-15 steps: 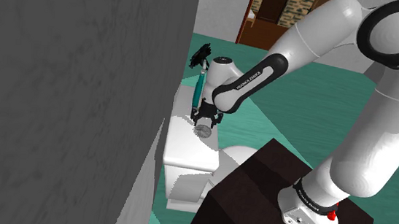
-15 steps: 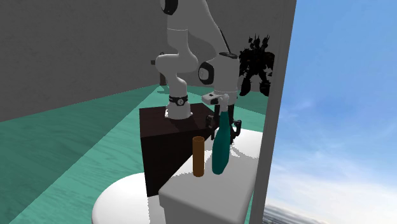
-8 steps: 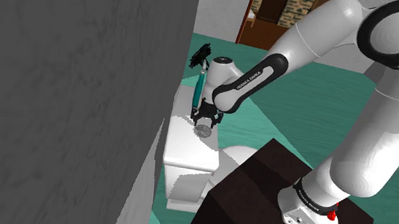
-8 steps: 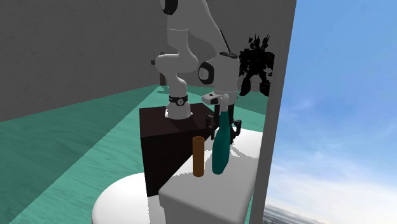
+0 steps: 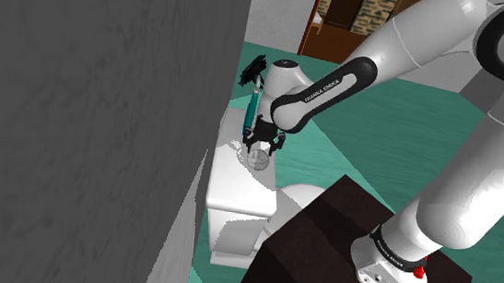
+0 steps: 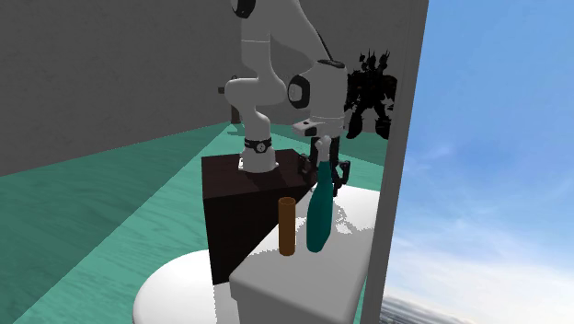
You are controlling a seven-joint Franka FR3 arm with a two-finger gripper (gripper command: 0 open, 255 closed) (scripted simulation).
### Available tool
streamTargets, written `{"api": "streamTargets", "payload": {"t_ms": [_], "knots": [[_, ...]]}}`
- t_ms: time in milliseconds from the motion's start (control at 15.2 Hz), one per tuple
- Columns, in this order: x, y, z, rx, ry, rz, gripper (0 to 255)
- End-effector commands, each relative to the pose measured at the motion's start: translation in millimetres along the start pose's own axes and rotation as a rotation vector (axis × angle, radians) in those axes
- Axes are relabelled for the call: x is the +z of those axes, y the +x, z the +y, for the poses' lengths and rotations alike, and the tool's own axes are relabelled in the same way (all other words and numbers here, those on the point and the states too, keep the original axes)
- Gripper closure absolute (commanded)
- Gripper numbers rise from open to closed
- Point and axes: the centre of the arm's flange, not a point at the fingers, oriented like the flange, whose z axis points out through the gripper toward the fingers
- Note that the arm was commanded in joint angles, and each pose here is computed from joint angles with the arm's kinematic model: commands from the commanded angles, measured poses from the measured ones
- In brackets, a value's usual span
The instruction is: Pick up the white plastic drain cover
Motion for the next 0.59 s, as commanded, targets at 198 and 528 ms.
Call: {"api": "streamTargets", "payload": {"t_ms": [198,528], "knots": [[-26,0,1,0.0,0.0,0.0,255],[-43,0,1,0.0,0.0,0.0,255]]}}
